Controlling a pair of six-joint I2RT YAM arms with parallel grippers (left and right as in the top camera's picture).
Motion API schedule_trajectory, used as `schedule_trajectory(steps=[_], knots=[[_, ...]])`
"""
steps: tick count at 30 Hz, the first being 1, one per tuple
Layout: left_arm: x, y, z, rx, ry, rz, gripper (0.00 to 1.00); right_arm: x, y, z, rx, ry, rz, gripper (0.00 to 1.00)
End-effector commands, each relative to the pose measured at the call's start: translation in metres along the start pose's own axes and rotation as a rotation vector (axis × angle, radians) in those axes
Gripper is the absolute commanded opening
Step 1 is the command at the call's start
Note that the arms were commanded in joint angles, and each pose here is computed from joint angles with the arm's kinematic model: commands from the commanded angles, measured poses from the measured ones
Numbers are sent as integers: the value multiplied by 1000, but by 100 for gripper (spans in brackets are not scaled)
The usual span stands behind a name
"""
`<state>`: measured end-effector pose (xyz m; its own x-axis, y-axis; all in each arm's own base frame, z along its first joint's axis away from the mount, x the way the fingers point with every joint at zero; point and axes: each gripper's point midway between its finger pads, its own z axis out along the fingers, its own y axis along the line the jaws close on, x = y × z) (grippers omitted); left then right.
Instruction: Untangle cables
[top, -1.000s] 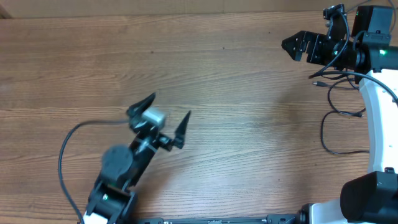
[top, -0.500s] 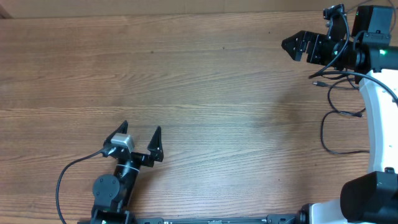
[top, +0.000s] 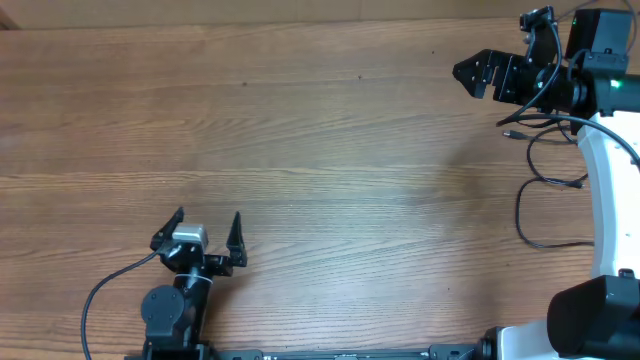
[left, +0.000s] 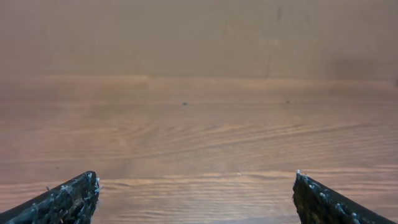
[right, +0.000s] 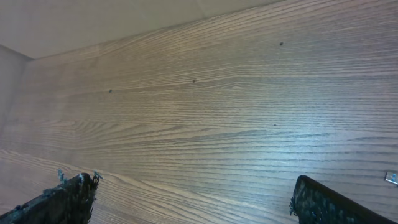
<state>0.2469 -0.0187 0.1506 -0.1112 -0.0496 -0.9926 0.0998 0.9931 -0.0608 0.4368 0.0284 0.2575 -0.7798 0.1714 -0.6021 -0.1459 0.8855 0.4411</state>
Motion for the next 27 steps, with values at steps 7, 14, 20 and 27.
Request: schedule_trajectory(steps=[7,14,20,27], knots=[[-6,22,-4,-109,-31,78,99,-5,2,-3,-2,-14,-8,100],[-7,21,-4,-100,-35,78,99,-5,2,-3,-2,-14,-8,100],[-7,21,-4,-100,-34,78,100,-5,2,-3,-2,-14,-8,100],[-7,21,-4,-100,-34,78,100,-5,2,-3,-2,-14,-8,100]])
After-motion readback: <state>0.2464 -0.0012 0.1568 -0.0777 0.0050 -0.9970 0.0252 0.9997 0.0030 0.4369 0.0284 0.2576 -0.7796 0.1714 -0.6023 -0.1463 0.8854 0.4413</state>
